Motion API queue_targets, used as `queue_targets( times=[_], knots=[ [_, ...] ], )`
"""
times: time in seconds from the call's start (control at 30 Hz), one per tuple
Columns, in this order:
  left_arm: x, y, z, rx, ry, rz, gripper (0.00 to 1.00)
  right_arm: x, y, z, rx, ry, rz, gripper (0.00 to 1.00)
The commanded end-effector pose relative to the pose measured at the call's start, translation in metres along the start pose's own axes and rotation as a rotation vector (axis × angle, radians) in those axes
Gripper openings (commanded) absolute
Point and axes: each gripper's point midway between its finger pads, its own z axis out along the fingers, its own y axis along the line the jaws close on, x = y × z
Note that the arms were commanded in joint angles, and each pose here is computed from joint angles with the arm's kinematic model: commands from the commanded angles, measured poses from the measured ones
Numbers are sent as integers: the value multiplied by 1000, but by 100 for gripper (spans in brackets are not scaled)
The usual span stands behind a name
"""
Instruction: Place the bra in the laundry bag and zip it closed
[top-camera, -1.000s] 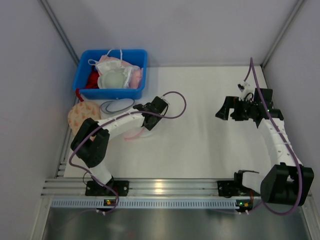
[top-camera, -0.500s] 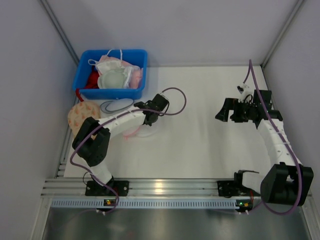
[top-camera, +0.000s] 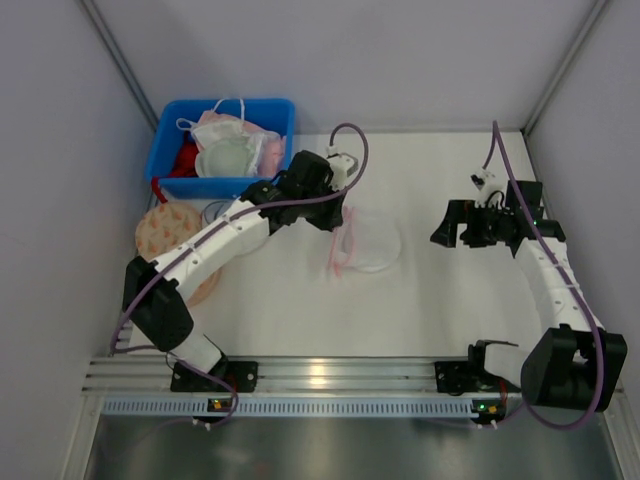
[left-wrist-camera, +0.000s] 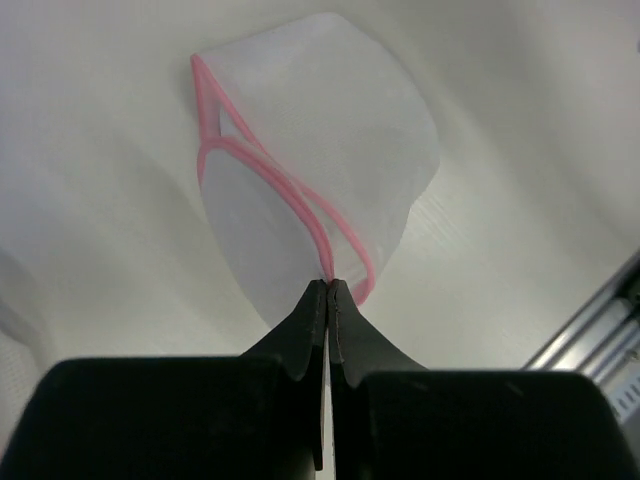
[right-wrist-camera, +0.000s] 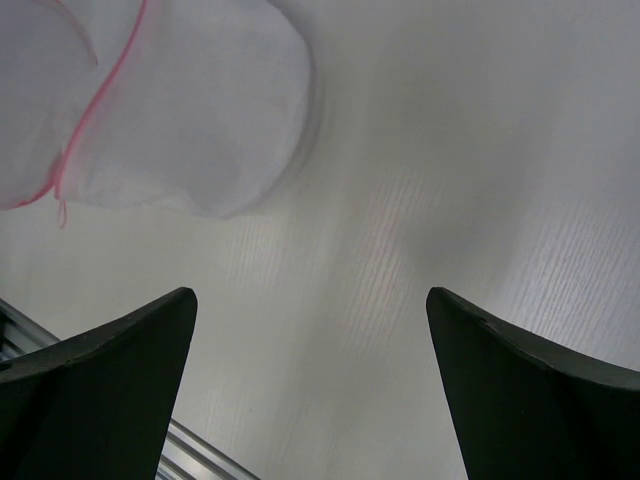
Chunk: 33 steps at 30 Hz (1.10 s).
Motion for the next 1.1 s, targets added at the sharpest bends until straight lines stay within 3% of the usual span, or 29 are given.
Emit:
queue_targets(
  times=[0.0,0.1,0.33,0.5,0.87,1.07],
  knots=[
    [-35,-50,-25,263,-123,-75,0,-13,5,-6,-18,-26,-46,99],
    [-44,-57,-30,317,-192,-63,0,-15,4,-7,-15,-30,-56,99],
    [-24,-37,-22,353,-155,-155,0,-43,5,-3,-34,-82,-56,95],
    [-2,-22,-13,302,-155,-69,0,-60,5,20,-82,-59,35,79],
    [1,-19,-13,297,-183,68,0,-33,25,105,-185,247,176,68],
    [-2,-12,-14,257,-197,91,0,-26,33,127,-215,329,222,61]
  ],
)
